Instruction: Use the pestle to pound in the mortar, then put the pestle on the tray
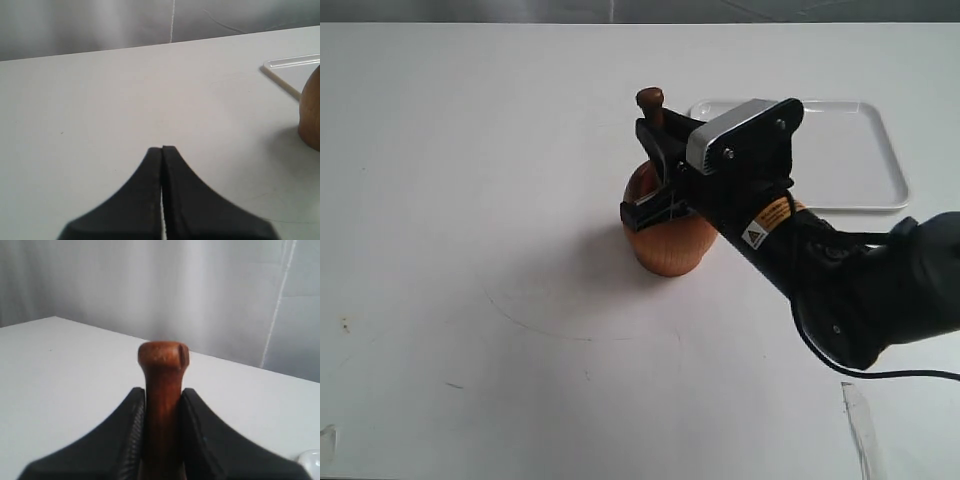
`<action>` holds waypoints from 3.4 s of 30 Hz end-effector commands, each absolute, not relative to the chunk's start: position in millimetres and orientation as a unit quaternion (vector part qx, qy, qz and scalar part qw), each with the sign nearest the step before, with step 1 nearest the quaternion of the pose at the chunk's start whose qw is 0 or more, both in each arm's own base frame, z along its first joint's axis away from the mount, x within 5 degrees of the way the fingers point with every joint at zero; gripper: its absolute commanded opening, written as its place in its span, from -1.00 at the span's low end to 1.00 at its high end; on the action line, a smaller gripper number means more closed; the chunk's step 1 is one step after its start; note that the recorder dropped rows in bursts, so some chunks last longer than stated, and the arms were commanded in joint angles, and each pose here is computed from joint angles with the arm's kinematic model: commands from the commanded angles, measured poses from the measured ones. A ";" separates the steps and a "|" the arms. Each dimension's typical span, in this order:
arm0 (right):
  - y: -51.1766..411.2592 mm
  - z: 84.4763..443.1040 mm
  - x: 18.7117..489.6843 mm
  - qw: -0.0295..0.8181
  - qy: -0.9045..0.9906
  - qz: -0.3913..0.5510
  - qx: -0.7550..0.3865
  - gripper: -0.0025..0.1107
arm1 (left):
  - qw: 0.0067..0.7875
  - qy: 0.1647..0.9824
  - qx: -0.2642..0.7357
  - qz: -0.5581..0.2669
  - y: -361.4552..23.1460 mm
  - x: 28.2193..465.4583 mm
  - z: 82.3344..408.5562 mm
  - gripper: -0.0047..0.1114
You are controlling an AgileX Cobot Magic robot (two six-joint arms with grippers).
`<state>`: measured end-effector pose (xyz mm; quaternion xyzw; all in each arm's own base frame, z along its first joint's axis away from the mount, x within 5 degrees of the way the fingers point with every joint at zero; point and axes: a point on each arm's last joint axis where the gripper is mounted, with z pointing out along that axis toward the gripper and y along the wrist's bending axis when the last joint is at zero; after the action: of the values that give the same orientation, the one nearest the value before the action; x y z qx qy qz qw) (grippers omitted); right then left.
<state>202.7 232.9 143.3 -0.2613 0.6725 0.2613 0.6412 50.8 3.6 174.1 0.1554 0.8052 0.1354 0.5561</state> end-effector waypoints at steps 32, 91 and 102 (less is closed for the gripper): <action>238.1 141.1 208.3 0.643 0.673 0.254 -0.263 -0.96 | 0.559 0.805 0.153 0.128 2.9 50.9 174.2 -0.92; 190.3 327.5 156.1 0.811 0.443 0.284 -0.255 -0.96 | 0.559 0.805 0.153 0.128 2.9 50.9 174.2 -0.92; 223.2 254.5 184.1 0.726 0.555 0.228 -0.336 -0.96 | 0.559 0.805 0.153 0.128 2.9 50.9 174.2 -0.92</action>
<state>176.8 213.7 277.8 -0.3155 0.5321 0.2412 0.7478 50.8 3.6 174.1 0.1554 0.8052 0.1354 0.5561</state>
